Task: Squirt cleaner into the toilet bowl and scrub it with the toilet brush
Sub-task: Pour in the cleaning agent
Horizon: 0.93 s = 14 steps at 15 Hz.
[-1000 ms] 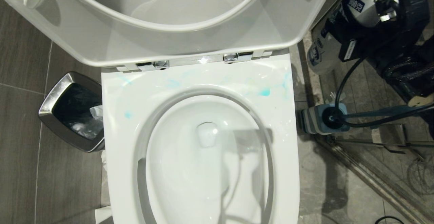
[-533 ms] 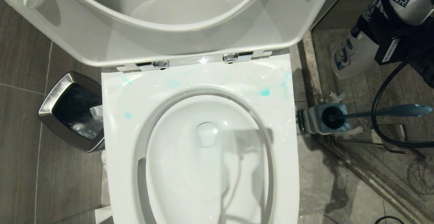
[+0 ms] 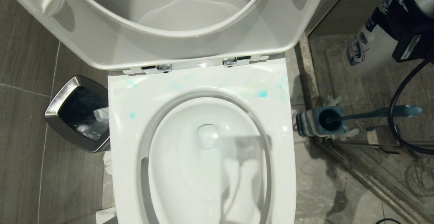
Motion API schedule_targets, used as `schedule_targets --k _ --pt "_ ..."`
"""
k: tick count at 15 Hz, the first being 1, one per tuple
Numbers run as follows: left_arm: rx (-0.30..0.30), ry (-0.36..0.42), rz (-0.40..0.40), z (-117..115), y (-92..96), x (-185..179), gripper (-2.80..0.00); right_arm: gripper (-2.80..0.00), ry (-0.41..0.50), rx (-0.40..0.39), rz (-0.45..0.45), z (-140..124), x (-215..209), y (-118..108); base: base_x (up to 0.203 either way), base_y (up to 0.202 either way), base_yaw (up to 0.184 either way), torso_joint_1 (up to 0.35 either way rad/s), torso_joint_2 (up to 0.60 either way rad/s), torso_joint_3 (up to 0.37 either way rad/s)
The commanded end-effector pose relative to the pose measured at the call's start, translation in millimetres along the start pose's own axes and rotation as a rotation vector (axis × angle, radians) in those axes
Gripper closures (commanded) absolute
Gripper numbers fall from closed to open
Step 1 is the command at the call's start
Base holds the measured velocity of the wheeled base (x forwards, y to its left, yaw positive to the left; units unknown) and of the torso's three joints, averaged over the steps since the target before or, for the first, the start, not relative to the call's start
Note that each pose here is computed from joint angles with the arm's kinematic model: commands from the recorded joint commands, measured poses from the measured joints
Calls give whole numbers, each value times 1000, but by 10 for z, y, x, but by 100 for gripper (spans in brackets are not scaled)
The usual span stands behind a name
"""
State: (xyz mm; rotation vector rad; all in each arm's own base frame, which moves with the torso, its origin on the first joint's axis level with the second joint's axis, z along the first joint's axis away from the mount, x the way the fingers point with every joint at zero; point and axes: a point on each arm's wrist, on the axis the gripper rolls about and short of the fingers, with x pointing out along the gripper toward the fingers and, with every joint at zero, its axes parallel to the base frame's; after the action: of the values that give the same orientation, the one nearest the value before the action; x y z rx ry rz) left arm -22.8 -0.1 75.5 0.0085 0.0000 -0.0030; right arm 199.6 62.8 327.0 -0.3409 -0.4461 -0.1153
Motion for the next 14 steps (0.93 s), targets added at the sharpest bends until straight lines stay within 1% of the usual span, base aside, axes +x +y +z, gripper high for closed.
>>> schedule_targets --k 1,6,9,14 --pt "-1 1 0 -4 0 1 0 0 -17 2 -12 49 -38 -43 0 0 0 12 2 193" --pt "-1 0 0 0 0 0 0 0 -25 -1 -23 83 -65 -74 0 0 0 2 1 201" --pt "-1 0 0 0 0 0 0 0 -33 -19 -26 106 -78 -93 0 0 0 4 0 203" --pt "-1 0 0 0 0 0 0 0 -37 -17 -29 121 -98 -109 0 0 0 3 3 199"
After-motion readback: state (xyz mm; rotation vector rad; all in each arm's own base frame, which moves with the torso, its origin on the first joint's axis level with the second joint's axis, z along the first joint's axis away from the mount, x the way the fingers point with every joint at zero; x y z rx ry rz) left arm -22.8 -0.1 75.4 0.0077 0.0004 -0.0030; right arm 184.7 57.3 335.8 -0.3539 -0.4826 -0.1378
